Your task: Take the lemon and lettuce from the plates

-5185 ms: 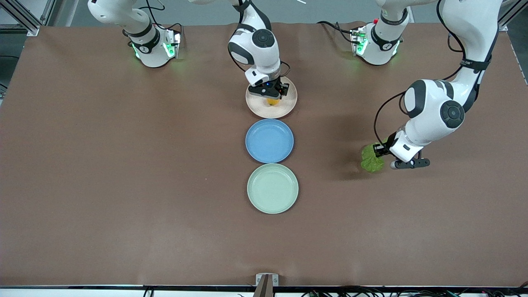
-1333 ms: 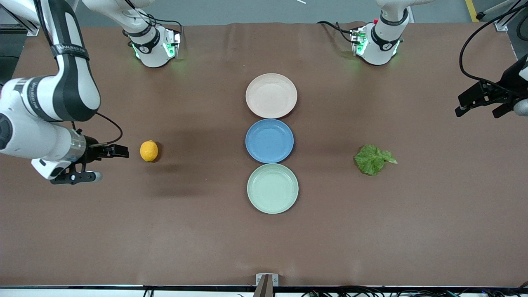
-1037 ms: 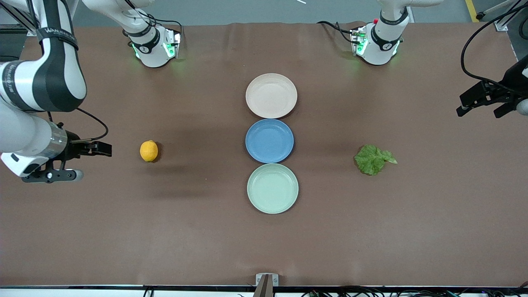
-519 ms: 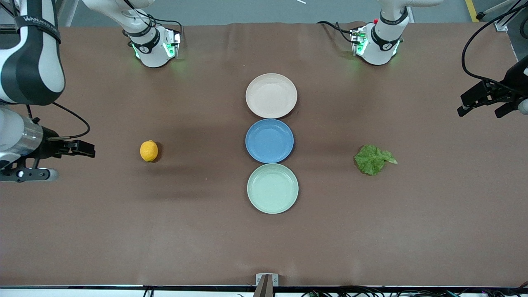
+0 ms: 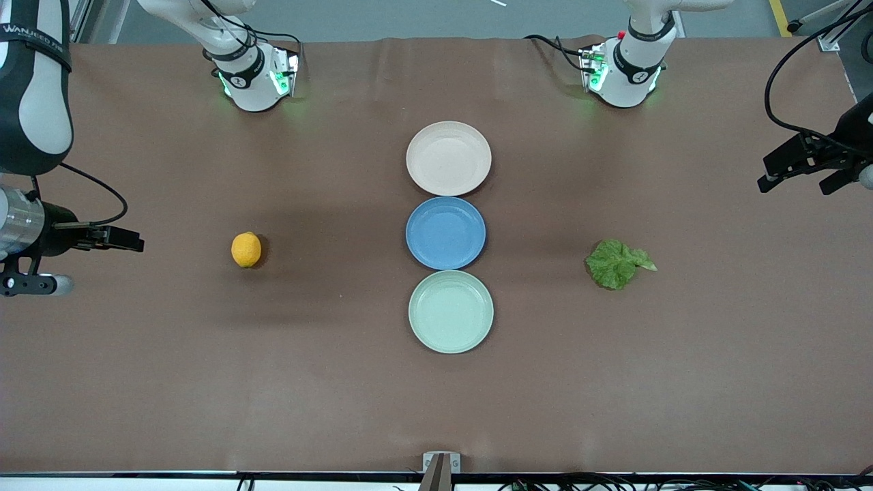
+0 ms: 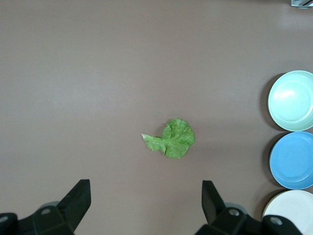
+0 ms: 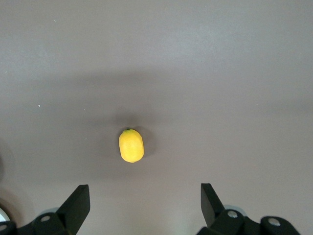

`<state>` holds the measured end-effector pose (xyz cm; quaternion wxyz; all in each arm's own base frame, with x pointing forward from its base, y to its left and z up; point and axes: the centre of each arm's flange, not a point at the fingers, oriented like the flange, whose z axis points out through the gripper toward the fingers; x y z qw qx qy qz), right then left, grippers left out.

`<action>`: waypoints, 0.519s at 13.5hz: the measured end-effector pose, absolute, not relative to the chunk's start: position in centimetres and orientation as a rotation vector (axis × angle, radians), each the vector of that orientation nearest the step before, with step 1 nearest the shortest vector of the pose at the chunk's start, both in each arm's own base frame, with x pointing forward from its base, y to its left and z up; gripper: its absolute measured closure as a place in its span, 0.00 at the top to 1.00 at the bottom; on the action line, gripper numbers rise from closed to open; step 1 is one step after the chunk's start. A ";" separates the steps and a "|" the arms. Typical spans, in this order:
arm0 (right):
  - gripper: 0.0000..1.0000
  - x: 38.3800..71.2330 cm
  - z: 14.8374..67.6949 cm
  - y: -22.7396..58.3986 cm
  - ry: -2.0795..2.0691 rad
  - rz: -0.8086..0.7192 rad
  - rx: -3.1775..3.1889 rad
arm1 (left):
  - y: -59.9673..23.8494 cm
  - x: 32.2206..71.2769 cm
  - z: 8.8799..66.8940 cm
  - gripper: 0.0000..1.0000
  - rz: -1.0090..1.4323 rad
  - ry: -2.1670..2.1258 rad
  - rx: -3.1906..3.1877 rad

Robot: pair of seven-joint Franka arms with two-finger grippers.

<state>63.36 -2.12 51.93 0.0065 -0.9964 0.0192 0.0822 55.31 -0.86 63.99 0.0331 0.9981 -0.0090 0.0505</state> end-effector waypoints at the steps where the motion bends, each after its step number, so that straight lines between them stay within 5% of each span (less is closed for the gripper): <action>1: 1.00 63.4 52.0 -2.0 0.056 0.256 -3.117 | -0.8 55.3 64.0 1.00 0.156 -0.026 3.072; 7: 1.00 62.9 52.9 -3.1 0.061 0.238 -3.112 | -1.1 55.3 64.7 1.00 0.177 -0.035 3.071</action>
